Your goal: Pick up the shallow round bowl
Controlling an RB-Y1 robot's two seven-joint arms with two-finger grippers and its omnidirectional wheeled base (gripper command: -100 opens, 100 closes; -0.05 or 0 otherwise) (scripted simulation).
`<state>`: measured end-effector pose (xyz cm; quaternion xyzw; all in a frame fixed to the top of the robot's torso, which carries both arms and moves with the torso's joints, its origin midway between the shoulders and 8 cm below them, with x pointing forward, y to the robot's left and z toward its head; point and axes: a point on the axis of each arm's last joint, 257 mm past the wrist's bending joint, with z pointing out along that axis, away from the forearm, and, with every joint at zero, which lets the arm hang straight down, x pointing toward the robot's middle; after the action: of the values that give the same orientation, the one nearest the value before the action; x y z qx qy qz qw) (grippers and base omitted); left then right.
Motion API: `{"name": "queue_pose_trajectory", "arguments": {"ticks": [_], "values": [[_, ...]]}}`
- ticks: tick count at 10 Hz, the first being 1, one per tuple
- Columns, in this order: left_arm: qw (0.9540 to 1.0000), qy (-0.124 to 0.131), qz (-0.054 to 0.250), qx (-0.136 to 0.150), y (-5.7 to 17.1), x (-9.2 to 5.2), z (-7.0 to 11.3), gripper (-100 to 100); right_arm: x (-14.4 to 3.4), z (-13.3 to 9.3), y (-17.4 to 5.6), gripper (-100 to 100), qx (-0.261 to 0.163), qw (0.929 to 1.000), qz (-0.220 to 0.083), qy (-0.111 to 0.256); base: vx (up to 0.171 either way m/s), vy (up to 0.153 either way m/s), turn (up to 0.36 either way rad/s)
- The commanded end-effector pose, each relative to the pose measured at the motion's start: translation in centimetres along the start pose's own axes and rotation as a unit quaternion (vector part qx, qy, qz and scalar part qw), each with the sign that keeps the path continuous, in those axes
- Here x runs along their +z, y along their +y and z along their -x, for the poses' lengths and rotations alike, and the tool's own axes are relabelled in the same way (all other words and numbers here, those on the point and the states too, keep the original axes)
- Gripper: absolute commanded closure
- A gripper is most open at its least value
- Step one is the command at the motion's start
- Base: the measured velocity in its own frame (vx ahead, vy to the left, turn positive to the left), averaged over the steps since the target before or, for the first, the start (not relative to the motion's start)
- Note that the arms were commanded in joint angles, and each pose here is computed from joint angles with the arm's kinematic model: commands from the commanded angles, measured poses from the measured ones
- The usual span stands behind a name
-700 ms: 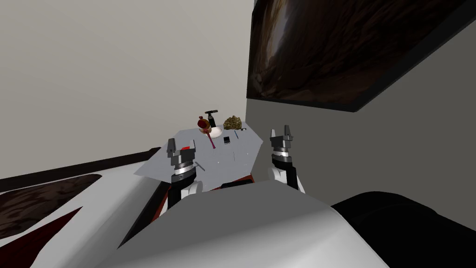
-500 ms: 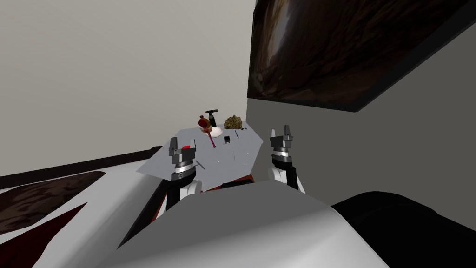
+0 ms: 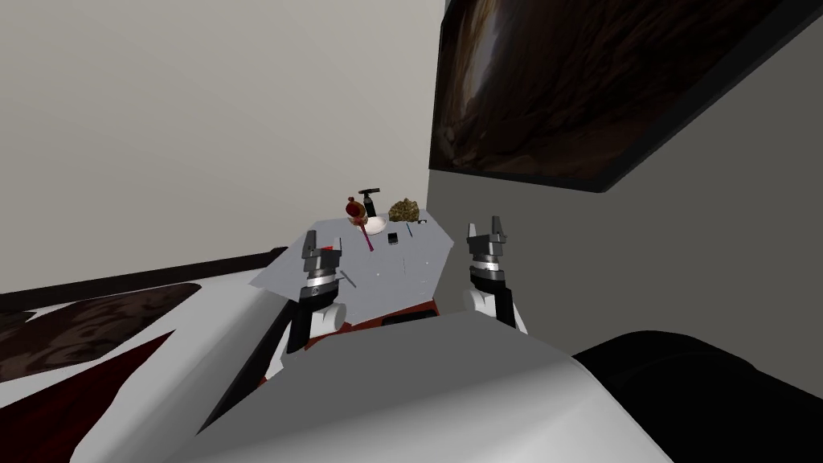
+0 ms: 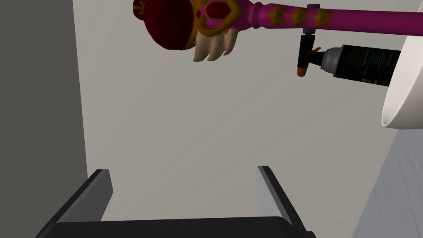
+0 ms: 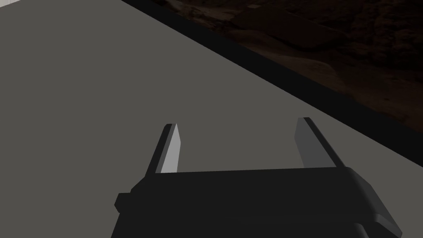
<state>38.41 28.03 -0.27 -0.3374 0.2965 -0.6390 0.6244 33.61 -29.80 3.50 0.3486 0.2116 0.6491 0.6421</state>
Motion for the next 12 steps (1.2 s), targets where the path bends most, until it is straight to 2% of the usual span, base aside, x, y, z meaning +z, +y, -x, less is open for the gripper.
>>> {"name": "queue_pose_trajectory", "arguments": {"ticks": [1,2,3,4,5,6,8,9,10,11,12], "values": [[0.9999,0.000,0.016,0.003,1.0,0.4,0.1,-100,0.0,0.0,0.0,0,0.000,1.0000,0.000,0.000,-0.033,-0.035,0.046],[0.9997,0.001,0.023,0.005,1.6,1.4,0.3,-100,0.0,0.0,0.0,0,0.000,1.0000,0.000,0.000,-0.029,-0.045,0.085],[0.9995,0.000,0.032,0.005,2.0,1.3,0.4,-100,0.0,0.0,0.0,0,0.000,1.0000,0.000,0.000,-0.019,-0.037,0.035],[0.9993,0.001,0.036,0.006,2.6,2.3,0.6,-100,0.0,0.0,0.0,0,0.000,1.0000,0.000,0.000,-0.022,-0.030,0.066],[0.9989,0.000,0.047,0.006,3.1,2.4,0.6,-100,0.0,0.0,0.0,0,0.000,1.0000,0.000,0.000,-0.021,-0.024,0.046],[0.9987,0.000,0.050,0.007,3.6,3.4,0.8,-100,0.0,0.0,0.0,0,0.000,1.0000,0.000,0.000,-0.030,-0.029,0.091],[0.9978,0.000,0.066,0.006,4.3,3.4,0.8,-100,0.0,0.0,0.0,0,0.000,1.0000,0.000,0.000,-0.013,-0.019,0.020],[0.9973,0.000,0.073,0.005,5.0,4.6,0.9,-100,0.0,0.0,0.0,0,0.000,1.0000,0.000,0.000,-0.015,-0.024,0.081],[0.9966,0.000,0.082,0.005,5.4,4.6,0.9,-100,0.0,0.0,0.0,0,0.000,1.0000,0.000,0.000,-0.015,-0.028,0.049],[0.9962,0.000,0.087,0.004,6.0,5.7,1.0,-100,0.0,0.0,0.0,0,0.000,1.0000,0.000,0.000,-0.020,-0.033,0.099],[0.9953,0.000,0.097,0.003,6.4,5.9,0.9,-100,0.0,0.0,0.0,0,0.000,1.0000,0.000,0.000,-0.021,-0.028,0.042]]}}
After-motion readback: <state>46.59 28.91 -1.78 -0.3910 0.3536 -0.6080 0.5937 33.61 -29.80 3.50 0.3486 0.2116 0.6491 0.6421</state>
